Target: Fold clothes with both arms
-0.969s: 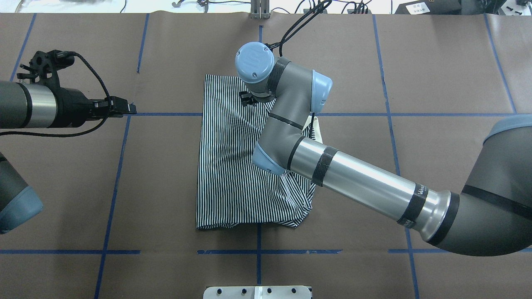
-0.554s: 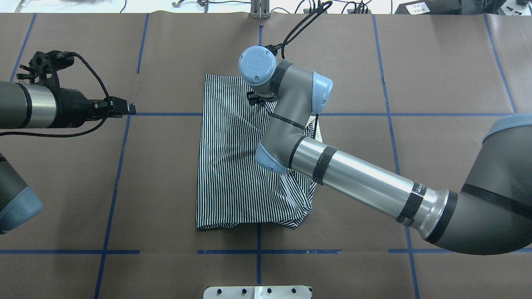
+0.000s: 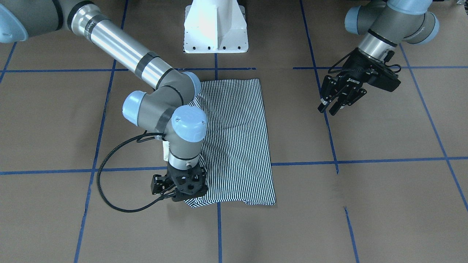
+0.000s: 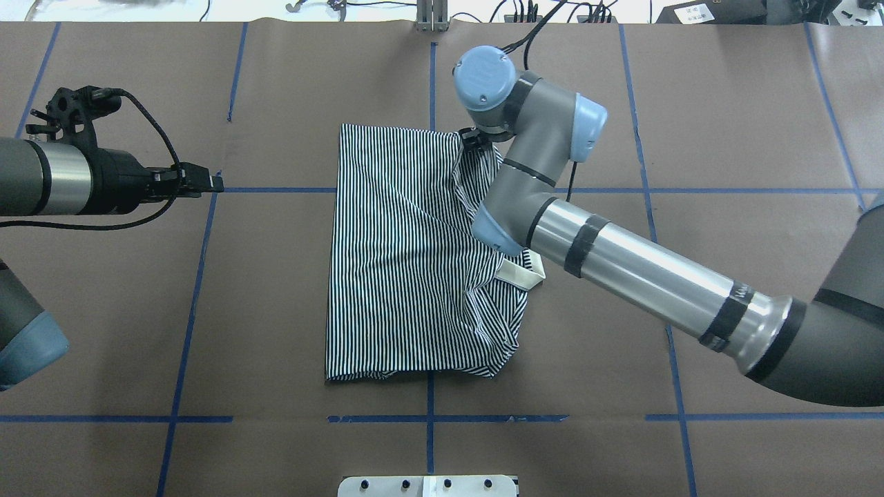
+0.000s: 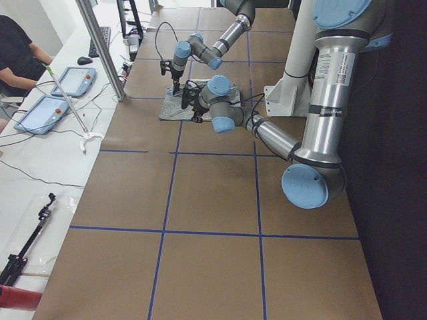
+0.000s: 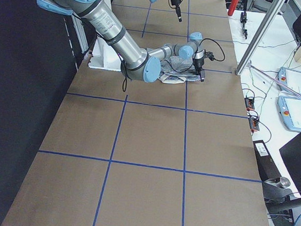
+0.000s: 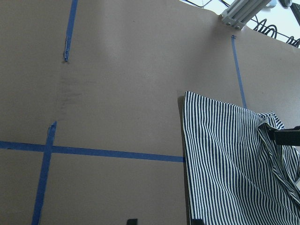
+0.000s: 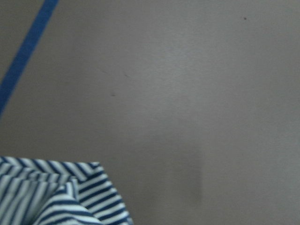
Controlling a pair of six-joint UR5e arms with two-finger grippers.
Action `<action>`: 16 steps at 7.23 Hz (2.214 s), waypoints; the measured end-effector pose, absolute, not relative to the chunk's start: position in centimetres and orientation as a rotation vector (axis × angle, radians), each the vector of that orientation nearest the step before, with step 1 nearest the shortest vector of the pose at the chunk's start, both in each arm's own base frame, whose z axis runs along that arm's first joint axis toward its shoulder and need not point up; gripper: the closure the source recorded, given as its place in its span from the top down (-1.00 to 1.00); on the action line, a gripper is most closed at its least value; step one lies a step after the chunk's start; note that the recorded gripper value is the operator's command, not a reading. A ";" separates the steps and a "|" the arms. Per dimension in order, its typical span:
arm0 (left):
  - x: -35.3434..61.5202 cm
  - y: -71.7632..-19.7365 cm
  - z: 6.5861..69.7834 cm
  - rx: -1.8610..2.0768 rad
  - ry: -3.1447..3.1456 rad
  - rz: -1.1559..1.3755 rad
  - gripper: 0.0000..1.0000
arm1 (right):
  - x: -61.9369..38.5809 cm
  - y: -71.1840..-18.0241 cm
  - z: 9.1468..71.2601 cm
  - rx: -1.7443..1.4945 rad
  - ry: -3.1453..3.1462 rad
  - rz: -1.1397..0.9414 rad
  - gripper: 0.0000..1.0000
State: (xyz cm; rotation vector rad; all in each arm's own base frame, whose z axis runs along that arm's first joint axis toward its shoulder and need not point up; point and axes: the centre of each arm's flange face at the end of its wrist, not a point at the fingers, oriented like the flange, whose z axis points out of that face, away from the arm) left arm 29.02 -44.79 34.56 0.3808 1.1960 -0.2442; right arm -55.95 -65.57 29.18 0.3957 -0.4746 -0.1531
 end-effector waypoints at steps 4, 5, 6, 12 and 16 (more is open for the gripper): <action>29.1 -44.8 34.4 0.381 1.199 -0.244 -0.02 | -48.2 -67.8 33.2 0.410 -0.479 -0.243 1.00; 28.9 -44.7 34.2 0.384 1.202 -0.242 -0.02 | -48.1 -67.6 32.1 0.411 -0.506 -0.234 1.00; 28.6 -44.2 33.8 0.376 1.208 -0.234 -0.02 | -48.3 -66.1 30.4 0.405 -0.564 -0.192 1.00; 27.6 -42.6 32.2 0.325 1.195 -0.214 -0.02 | -51.1 -35.7 25.6 0.200 -0.881 0.464 0.71; 27.7 -42.8 31.9 0.330 1.199 -0.213 -0.02 | -54.5 -29.0 28.2 0.104 -0.864 0.636 0.36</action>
